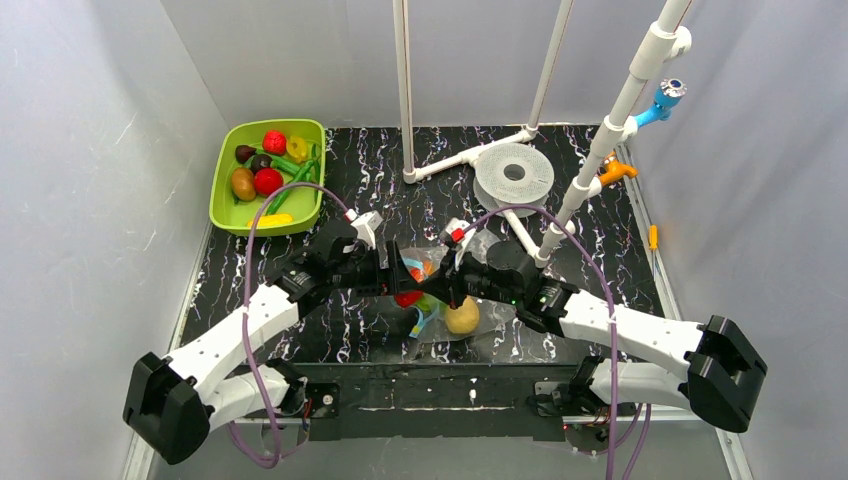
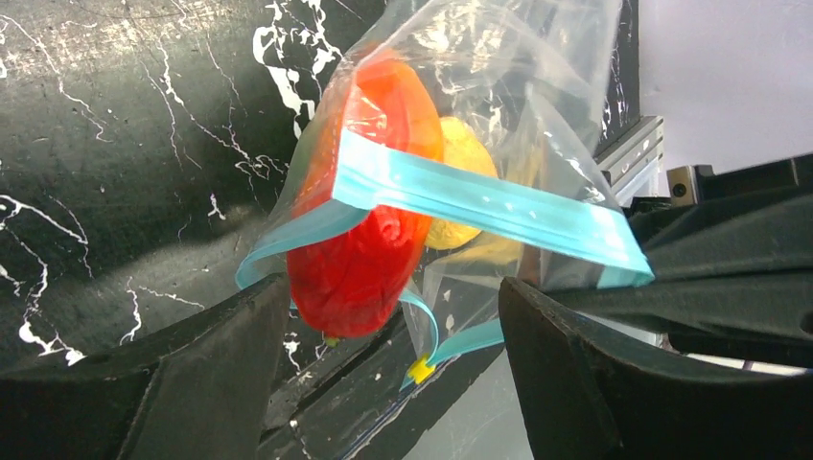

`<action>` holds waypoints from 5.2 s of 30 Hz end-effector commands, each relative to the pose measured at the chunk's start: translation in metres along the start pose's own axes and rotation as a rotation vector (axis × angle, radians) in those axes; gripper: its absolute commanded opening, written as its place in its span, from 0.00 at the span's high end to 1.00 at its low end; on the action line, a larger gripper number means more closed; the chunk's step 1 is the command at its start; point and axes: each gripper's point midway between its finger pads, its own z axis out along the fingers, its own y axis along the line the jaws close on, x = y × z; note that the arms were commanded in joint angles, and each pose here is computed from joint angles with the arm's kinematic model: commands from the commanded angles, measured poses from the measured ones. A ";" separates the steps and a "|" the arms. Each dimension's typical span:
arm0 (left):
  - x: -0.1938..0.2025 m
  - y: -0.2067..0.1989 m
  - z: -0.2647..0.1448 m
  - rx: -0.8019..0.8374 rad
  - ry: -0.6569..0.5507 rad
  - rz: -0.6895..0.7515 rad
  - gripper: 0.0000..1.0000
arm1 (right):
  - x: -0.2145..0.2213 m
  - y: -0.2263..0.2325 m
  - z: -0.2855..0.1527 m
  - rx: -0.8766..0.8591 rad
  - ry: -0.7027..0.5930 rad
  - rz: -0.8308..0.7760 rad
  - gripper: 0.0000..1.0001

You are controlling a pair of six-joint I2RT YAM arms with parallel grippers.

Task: Place the food in the zip-top bag and seal the zipper
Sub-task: Place the fake fruit in the zipper food storage bag, then adjust the zipper food storage bag at the center of the board, then pick up the fake fruit from the bin, then place the fake fruit in the zipper food storage bag.

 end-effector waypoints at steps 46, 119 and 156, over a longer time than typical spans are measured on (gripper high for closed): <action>-0.127 0.083 -0.158 -0.637 -0.458 0.034 0.02 | -0.080 -0.014 -0.022 0.014 0.057 0.273 0.99; -0.294 0.192 -0.177 -0.433 -0.893 -0.304 0.68 | -0.044 -0.002 -0.007 0.117 0.013 -0.027 0.99; -0.048 -0.111 -0.074 0.371 -0.189 0.152 0.72 | -0.064 -0.004 -0.006 0.147 0.052 0.035 0.99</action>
